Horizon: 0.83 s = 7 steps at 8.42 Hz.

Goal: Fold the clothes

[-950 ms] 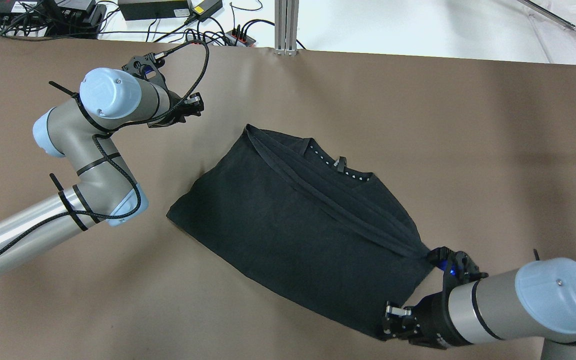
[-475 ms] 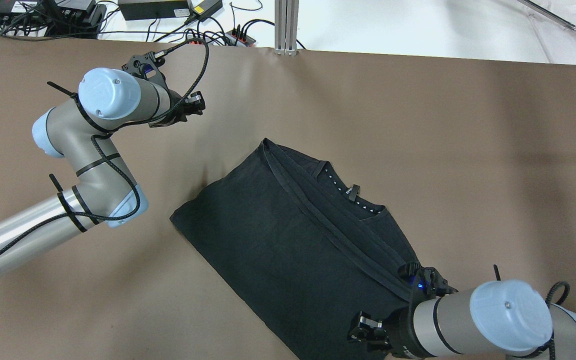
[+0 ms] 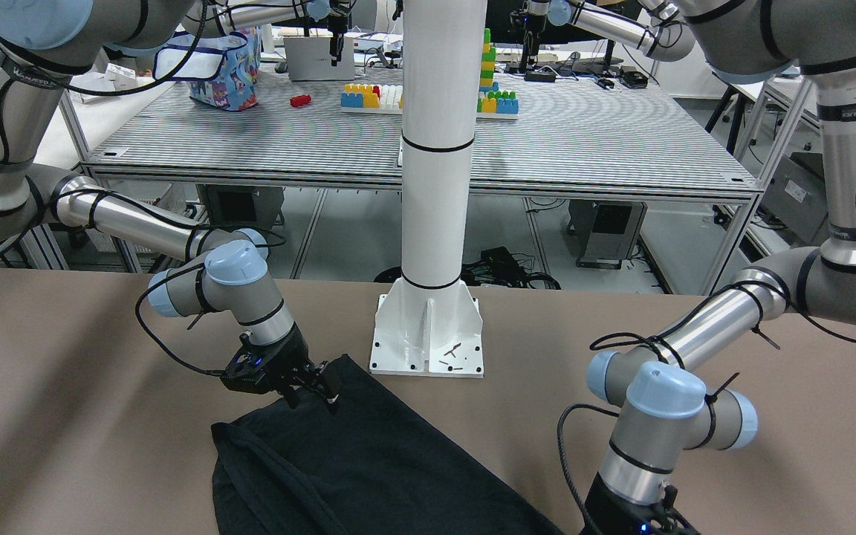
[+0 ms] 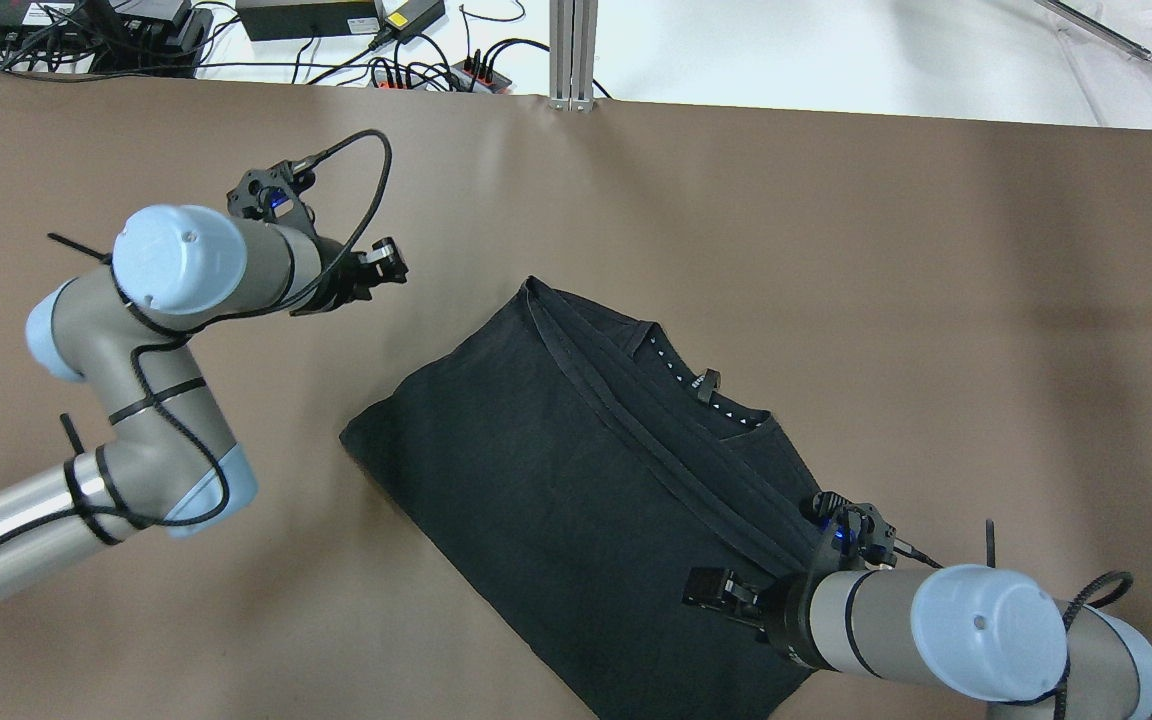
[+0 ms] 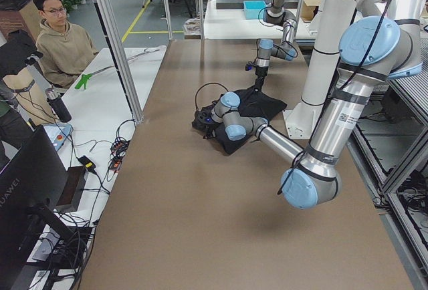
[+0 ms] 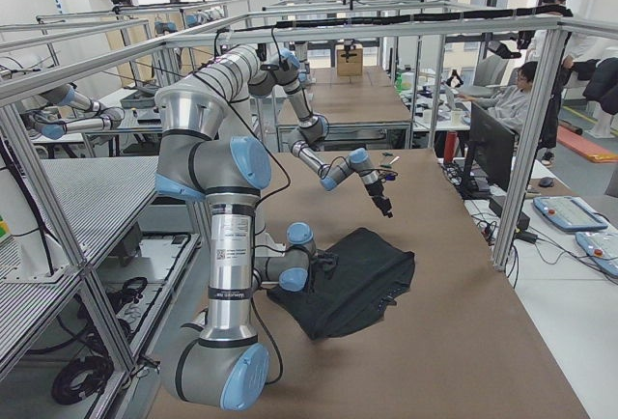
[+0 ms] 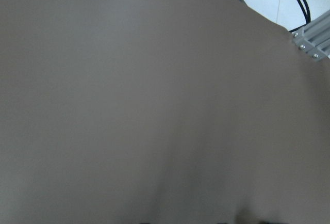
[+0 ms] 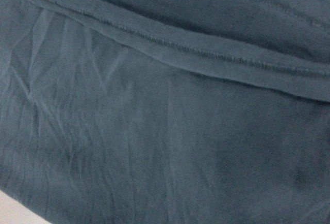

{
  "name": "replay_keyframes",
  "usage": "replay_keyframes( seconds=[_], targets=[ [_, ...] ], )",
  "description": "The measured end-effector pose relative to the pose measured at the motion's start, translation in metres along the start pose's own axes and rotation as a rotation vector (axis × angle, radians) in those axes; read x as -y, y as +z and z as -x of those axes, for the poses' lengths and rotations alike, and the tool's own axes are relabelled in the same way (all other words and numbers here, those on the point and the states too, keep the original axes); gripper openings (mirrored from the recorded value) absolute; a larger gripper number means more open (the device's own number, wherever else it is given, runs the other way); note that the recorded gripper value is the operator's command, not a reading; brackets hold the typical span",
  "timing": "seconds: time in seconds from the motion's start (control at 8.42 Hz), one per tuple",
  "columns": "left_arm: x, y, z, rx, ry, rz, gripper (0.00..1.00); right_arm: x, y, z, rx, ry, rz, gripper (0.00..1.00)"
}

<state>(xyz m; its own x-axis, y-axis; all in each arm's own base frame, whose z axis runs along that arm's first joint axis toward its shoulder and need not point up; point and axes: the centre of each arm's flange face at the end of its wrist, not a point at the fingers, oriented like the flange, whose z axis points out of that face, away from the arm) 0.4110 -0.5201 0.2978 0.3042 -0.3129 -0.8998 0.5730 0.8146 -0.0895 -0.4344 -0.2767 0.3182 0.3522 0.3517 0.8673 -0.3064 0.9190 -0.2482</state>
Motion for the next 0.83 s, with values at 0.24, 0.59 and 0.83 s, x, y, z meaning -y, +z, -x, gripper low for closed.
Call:
replay_keyframes(
  seconds=[0.24, 0.59, 0.83],
  targets=[
    [-0.046, -0.023, 0.042, 0.009, -0.015, 0.017, 0.58, 0.016, 0.011, 0.002, 0.006, 0.004, -0.121, 0.95],
    [-0.117, -0.007, 0.063, 0.038, -0.054, -0.002, 0.58, 0.030, 0.019, -0.001, -0.005, 0.011, -0.187, 0.95],
    [-0.131, 0.010, 0.072, 0.067, -0.050, -0.004, 0.58, 0.037, 0.023, -0.005, -0.016, 0.016, -0.203, 0.95]
  ],
)
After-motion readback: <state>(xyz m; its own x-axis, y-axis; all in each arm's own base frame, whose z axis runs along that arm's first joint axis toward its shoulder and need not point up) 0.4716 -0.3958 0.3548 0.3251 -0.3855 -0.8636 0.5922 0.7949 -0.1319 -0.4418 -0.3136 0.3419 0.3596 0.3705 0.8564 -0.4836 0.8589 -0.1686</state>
